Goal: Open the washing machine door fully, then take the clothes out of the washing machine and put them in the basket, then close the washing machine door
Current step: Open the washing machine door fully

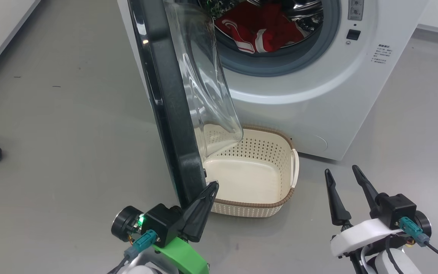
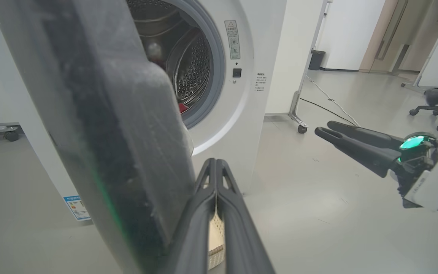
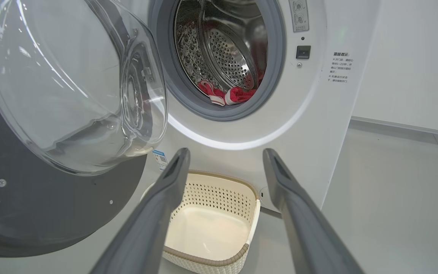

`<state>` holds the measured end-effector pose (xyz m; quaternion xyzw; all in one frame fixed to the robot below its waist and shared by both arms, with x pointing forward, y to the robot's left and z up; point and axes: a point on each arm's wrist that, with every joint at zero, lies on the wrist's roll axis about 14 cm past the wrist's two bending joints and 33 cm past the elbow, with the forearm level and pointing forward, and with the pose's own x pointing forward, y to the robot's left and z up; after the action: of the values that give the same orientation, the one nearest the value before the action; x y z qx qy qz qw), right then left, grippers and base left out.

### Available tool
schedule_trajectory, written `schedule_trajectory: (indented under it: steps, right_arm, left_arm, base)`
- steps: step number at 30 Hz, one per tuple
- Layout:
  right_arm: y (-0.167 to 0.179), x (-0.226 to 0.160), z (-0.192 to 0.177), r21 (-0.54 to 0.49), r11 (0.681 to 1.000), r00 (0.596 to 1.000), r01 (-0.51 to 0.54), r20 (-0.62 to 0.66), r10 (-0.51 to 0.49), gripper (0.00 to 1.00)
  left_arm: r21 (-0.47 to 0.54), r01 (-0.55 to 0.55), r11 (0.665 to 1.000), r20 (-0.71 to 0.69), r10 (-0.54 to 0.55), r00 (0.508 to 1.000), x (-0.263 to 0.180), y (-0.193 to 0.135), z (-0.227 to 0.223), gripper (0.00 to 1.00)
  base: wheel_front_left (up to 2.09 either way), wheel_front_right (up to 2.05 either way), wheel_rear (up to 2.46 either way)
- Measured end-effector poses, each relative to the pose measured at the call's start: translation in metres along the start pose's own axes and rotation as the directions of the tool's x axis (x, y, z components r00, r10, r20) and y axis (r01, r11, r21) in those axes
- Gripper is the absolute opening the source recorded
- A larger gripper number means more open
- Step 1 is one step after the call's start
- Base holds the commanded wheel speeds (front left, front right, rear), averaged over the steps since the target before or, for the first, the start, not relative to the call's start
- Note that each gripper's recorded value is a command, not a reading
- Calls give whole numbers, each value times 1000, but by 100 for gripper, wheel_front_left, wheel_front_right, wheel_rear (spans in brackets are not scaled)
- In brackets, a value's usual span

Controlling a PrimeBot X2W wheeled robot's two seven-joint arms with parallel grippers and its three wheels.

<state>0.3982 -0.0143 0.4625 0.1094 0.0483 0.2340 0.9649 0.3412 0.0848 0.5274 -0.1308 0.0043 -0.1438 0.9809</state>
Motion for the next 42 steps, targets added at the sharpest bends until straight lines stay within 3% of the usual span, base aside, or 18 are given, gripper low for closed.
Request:
schedule_trajectory:
  steps: [24, 32, 42]
  right_arm:
    - [1, 11, 3, -18, 1000, 1000, -17, 12, 17, 100]
    - [9, 15, 3, -36, 998, 999, -48, 12, 48, 100]
    - [13, 21, 4, -43, 997, 998, -65, 16, 65, 100]
  left_arm:
    - [-42, -151, 988, 12, 151, 988, -7, 36, -4, 0]
    - [-48, -262, 964, 32, 264, 964, -17, 65, -2, 0]
    - [-83, -408, 909, 59, 414, 909, -36, 106, 3, 0]
  base:
    - [0, 0, 0]
    - [0, 0, 0]
    - [0, 0, 0]
